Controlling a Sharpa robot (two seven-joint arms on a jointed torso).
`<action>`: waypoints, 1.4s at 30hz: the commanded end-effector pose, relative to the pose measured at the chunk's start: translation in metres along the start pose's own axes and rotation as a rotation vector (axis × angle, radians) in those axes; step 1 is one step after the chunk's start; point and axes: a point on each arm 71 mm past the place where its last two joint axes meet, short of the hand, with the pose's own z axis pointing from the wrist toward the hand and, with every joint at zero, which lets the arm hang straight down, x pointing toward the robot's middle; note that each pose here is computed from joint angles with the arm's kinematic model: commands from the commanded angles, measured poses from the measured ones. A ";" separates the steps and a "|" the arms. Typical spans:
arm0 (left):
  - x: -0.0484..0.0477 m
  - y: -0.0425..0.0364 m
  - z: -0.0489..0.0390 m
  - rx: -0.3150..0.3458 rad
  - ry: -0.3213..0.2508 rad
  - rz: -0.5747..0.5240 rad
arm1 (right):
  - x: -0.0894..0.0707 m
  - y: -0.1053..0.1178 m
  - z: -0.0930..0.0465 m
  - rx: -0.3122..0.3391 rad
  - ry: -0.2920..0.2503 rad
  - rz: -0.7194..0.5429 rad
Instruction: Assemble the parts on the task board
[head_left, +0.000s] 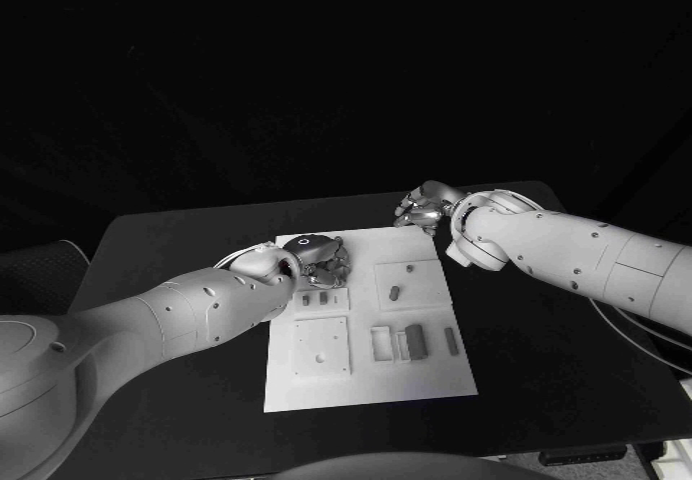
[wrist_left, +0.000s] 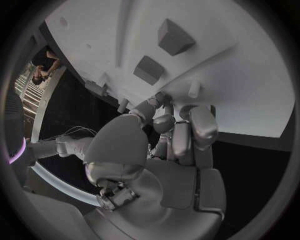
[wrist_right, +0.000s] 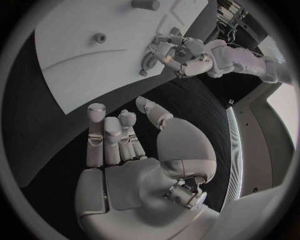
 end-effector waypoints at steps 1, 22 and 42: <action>0.0015 -0.0019 0.0008 0.006 0.019 -0.001 | 0.000 0.001 0.000 -0.009 0.000 -0.003; 0.0018 0.0030 -0.0006 -0.010 0.022 0.001 | 0.000 0.001 0.000 -0.009 0.001 -0.003; 0.0020 0.0011 -0.0005 0.001 0.013 0.002 | 0.000 0.002 0.000 -0.009 0.001 -0.003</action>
